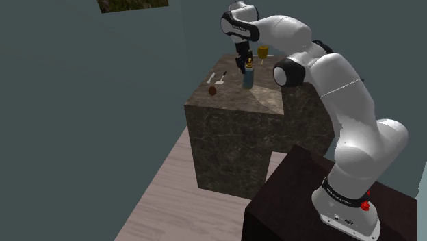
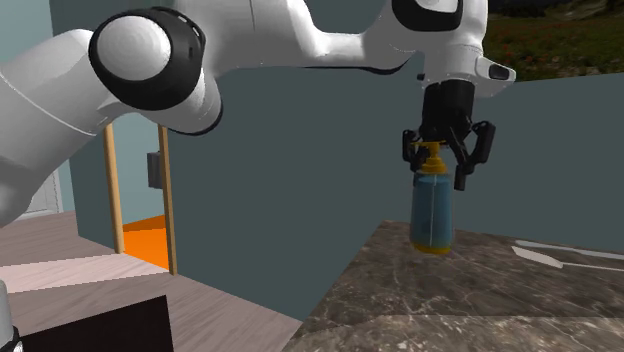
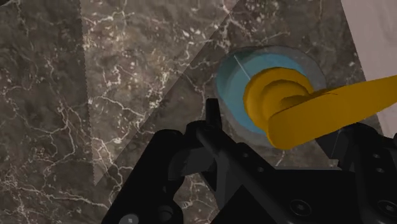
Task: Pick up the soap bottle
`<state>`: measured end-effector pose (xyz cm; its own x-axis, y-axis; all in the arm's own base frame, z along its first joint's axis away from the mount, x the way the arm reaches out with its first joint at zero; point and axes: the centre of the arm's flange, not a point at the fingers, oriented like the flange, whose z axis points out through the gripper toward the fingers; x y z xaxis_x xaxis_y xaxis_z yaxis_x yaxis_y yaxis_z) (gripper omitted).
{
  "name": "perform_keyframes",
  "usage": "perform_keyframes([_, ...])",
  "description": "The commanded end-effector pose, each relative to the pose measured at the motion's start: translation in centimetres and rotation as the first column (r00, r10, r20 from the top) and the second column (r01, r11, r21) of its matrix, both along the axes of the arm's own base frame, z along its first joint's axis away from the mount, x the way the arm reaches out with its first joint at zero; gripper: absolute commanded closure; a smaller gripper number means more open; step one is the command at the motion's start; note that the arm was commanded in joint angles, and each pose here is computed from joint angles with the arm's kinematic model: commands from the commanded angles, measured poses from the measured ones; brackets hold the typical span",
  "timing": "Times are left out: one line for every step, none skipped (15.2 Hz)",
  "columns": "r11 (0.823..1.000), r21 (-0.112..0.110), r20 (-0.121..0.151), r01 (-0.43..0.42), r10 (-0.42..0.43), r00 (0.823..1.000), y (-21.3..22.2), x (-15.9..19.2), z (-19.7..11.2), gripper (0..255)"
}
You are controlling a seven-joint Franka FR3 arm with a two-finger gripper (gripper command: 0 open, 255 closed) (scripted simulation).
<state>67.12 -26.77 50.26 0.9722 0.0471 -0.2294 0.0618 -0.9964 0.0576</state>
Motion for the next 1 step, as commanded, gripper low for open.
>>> perform_keyframes([1.000,0.000,-0.001,0.000,0.000,1.000,0.02,-0.07,0.31,255])
